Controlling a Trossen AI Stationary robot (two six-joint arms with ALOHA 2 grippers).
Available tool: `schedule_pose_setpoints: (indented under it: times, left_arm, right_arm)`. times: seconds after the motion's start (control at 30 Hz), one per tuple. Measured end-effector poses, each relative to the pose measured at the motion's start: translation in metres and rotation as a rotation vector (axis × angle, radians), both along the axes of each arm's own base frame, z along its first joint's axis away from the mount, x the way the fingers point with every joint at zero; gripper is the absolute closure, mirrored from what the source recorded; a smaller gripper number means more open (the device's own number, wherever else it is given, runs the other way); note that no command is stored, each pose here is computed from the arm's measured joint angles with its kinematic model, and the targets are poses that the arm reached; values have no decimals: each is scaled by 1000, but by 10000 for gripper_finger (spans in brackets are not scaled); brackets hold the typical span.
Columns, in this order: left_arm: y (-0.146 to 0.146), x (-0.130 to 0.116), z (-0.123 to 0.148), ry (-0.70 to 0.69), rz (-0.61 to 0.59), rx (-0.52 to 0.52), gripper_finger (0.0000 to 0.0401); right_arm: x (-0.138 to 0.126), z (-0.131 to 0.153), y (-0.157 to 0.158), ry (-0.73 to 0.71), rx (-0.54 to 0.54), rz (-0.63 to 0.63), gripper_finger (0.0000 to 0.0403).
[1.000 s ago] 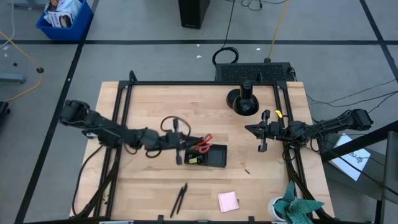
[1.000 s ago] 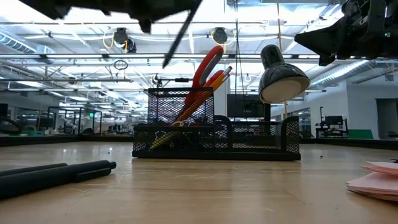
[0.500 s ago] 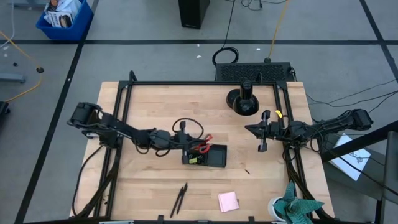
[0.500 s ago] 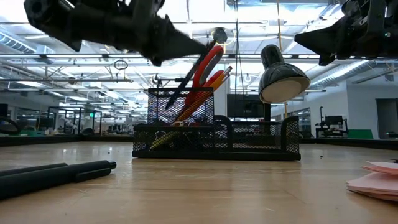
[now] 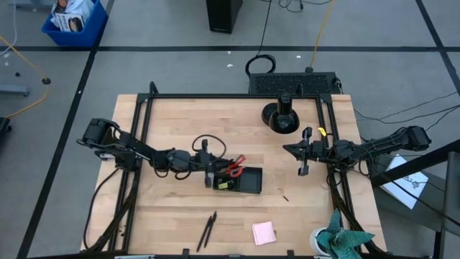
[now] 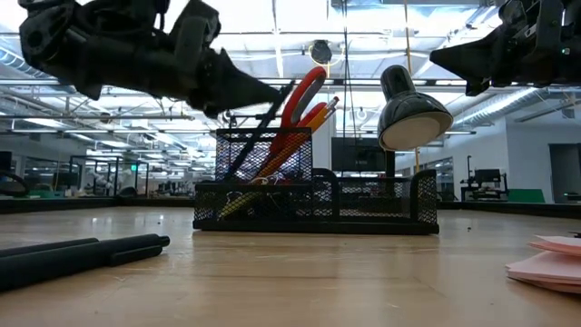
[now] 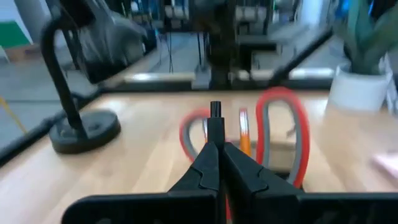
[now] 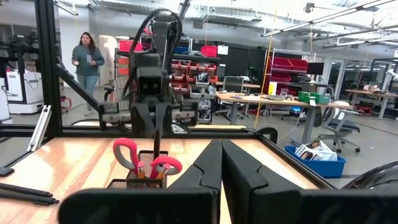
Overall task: Pick and place office supplies into organizer
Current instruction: Put the black pen into the black desk organizer
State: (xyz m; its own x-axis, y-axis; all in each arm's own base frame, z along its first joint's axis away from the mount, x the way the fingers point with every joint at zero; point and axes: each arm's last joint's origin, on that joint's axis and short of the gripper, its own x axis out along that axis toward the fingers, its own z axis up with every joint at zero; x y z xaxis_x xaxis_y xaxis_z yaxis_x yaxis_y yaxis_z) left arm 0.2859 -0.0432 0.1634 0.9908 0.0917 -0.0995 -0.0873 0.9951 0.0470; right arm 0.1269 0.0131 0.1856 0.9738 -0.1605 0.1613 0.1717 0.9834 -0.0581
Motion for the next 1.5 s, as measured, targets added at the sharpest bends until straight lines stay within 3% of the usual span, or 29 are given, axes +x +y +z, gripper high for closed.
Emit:
schedule_pose_setpoints:
  times: [0.1, 1.5]
  left_arm:
    - [0, -1, 4, -49, 0, -4, 394]
    - [-10, 2, -12, 83, -3, -61, 387]
  right_arm:
    - [0, 0, 0, -1, 0, 0, 403]
    - [0, 1, 0, -9, 2, -2, 403]
